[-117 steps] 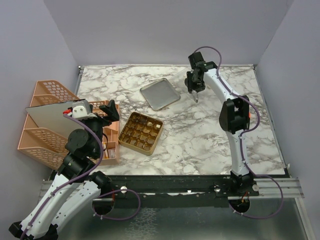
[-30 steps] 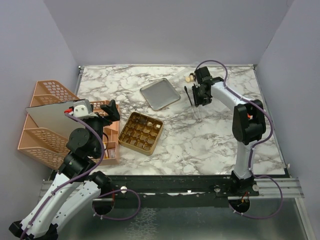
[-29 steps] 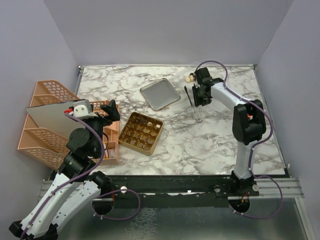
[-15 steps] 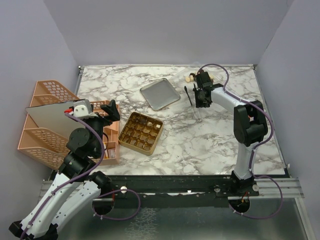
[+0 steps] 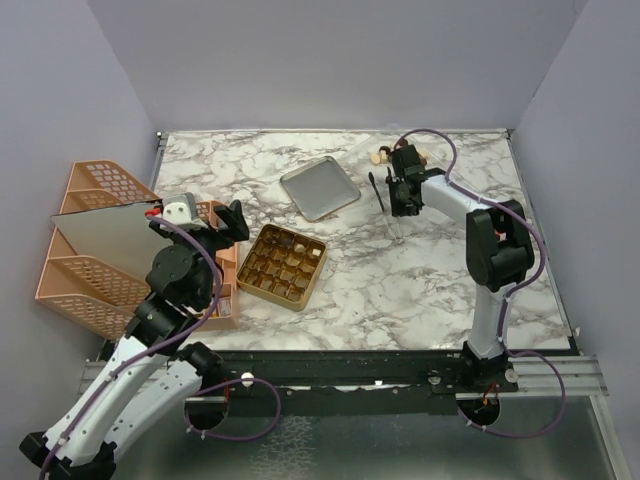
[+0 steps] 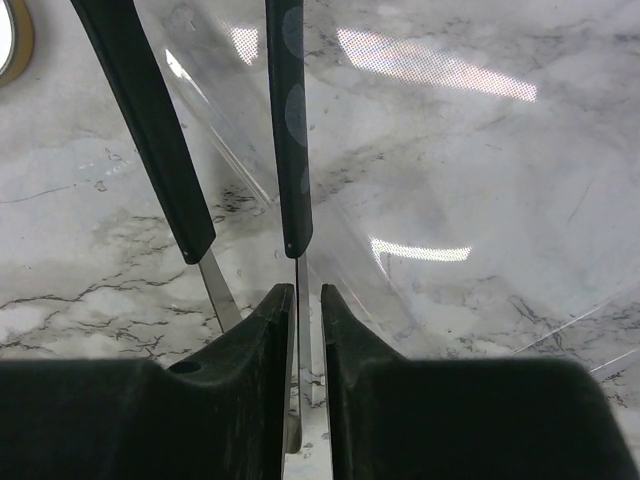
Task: Pack the chocolate
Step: Pick up the clamp from the center of the board, then pick up the fake chocolate from the plate.
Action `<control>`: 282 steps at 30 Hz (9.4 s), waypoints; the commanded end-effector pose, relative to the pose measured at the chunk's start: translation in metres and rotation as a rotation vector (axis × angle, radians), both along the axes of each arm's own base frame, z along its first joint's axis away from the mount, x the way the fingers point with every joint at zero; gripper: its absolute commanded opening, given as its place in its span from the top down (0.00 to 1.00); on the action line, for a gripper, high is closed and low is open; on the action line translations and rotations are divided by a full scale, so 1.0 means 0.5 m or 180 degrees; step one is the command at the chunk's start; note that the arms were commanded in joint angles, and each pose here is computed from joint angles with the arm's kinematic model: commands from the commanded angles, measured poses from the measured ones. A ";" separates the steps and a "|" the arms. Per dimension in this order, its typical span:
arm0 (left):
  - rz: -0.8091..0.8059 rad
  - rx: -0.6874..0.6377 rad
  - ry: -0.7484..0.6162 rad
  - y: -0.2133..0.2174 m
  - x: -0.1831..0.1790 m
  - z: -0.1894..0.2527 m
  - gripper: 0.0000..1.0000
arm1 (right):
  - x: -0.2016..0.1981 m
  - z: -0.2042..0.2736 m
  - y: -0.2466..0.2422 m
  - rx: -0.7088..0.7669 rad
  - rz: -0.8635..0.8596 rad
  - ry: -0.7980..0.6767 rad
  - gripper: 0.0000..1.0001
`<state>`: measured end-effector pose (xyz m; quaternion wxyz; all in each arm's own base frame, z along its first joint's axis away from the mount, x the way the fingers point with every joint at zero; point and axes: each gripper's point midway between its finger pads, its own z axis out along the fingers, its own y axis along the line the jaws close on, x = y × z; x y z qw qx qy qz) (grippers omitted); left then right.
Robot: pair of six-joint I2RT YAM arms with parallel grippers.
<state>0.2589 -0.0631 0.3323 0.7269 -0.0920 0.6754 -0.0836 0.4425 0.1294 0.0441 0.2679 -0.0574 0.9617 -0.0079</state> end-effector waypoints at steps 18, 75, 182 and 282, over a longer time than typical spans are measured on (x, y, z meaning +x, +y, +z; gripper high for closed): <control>-0.1011 -0.0914 0.0646 -0.206 0.062 -0.025 0.03 | -0.049 0.185 0.110 0.0768 0.0518 -0.0267 1.00; -0.1866 -0.2553 0.1505 -0.461 0.217 -0.094 1.00 | -0.250 0.395 0.296 0.2119 0.1034 -0.0885 0.37; -0.0799 -0.0726 0.1017 -0.200 0.162 -0.041 0.02 | -0.163 0.273 0.185 0.0305 0.0500 -0.0840 0.62; -0.0261 -0.0054 0.0531 -0.053 0.058 -0.065 0.01 | 0.046 0.110 0.026 0.0039 -0.0486 -0.0103 0.81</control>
